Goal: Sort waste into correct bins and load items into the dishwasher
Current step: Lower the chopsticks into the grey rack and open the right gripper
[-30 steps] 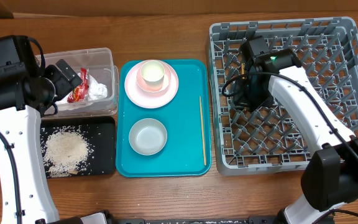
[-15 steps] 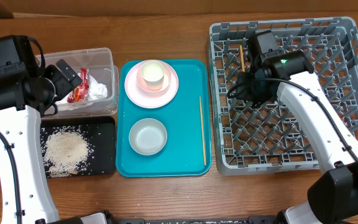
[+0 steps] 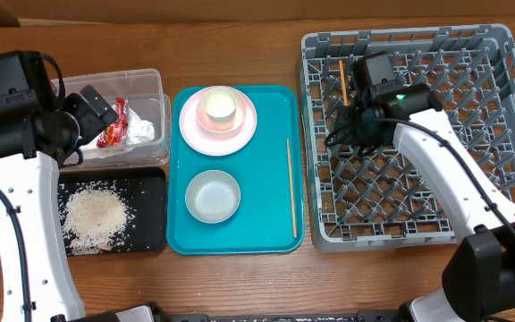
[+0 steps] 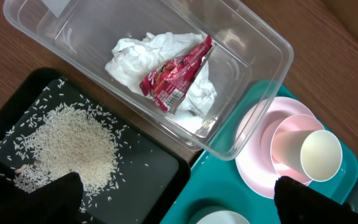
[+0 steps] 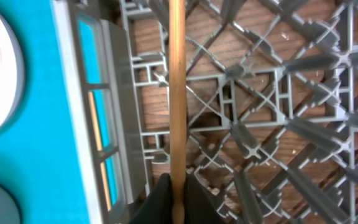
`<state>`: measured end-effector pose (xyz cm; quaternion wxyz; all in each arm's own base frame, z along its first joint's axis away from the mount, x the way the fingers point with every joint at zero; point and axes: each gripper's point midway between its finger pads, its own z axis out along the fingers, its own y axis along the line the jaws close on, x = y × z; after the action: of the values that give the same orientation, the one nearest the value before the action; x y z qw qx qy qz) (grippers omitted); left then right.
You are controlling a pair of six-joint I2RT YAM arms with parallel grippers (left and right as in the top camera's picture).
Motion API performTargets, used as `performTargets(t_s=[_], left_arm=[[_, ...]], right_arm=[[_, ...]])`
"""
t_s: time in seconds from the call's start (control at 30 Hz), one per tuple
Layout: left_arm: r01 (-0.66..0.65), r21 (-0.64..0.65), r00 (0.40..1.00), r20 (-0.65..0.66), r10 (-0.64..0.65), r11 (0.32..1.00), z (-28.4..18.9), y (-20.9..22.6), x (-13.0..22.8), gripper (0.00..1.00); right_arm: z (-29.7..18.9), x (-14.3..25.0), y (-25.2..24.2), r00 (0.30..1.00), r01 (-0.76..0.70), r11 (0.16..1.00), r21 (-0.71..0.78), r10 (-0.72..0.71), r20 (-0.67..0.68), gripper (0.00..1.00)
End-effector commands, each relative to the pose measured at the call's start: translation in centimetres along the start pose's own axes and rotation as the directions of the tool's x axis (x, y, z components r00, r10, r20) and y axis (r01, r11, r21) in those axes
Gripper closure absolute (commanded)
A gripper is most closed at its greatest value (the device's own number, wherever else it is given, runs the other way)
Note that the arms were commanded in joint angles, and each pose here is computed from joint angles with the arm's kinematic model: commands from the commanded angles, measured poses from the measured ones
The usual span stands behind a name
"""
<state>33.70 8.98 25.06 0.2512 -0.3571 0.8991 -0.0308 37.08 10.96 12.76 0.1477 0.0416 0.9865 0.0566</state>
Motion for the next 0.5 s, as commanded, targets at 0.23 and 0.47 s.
performTargets(t_s=[0.23,0.47], left_arm=[[-0.014,0.007,0.999,0.034,0.013,1.000,-0.98,-0.27,-0.51,0.00],[-0.014,0.007,0.999,0.034,0.013,1.000,-0.98,-0.27,-0.51,0.00]], right_arm=[[0.42,0.15,-0.81,1.000,0.012,0.999,0.040,-0.012,-0.001,0.75],[0.43,0.51,-0.06,1.000,0.012,1.000,-0.002,-0.012,-0.019,0.75]])
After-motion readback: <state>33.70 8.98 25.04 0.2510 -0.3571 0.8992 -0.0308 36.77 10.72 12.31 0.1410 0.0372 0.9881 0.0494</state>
